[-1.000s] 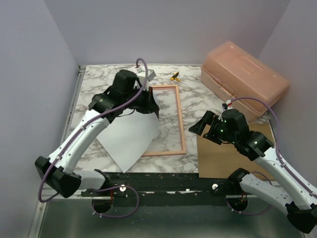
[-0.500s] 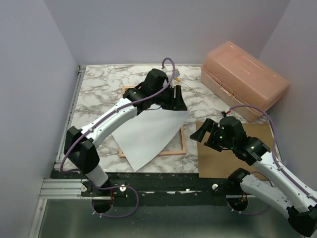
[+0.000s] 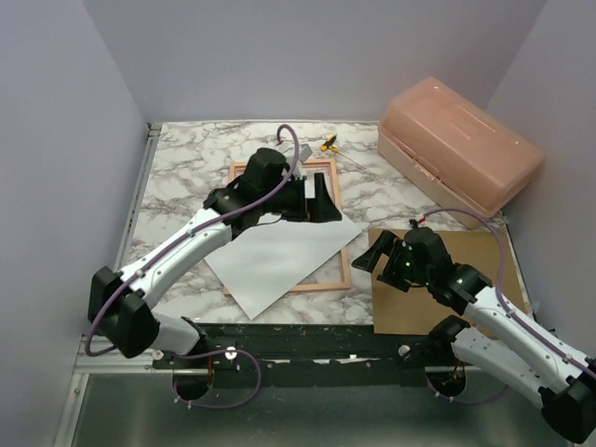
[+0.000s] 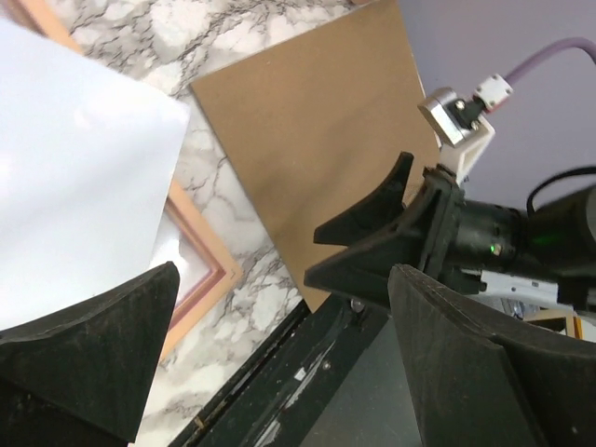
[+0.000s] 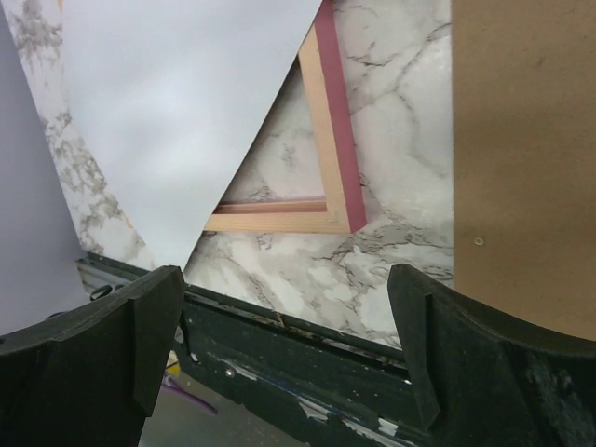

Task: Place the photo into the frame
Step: Turn over the photo from the photo frame.

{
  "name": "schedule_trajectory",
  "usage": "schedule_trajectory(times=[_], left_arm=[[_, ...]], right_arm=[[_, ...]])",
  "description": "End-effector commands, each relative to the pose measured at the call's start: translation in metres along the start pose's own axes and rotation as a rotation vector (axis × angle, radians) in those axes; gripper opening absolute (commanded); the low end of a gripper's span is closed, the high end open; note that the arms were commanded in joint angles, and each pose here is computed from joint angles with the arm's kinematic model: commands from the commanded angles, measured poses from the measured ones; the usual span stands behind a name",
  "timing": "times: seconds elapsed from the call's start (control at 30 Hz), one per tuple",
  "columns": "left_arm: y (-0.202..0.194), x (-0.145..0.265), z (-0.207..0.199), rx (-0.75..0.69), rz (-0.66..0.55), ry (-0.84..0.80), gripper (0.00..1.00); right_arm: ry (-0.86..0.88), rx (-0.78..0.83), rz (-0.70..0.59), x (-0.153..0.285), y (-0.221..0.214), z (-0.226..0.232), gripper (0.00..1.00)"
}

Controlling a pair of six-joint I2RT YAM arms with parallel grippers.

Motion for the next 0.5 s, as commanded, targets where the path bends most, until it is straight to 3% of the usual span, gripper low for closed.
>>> schedule_trajectory(times=[0.0,0.23,0.47], left_arm=[[-0.024,0.034,0.028,0.067,-0.048,0.050,0.97],[-0.088,0.072,0.068,0.201,-0.058,0.071,0.97],[-0.130,0.089,0.086,0.270,-0.073,0.076,0.97]], right_arm=[[0.160,-0.054,0.029,-0.016,0.001,0.023,1.00],[0.265,-0.110,0.089,-0.040,-0.002,0.039,0.97],[0.114,-0.168,-0.009,-0.062,0.004,0.013,0.91]])
Point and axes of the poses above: each gripper's point midway between its finger pads, its own x axis back along the fingers, its own z axis along the line the jaws close on, y = z × x, the point moved 6 cm from there along x, back along the fingers, and after that the axes turned 4 degrees about x, right-handed, at the moved point
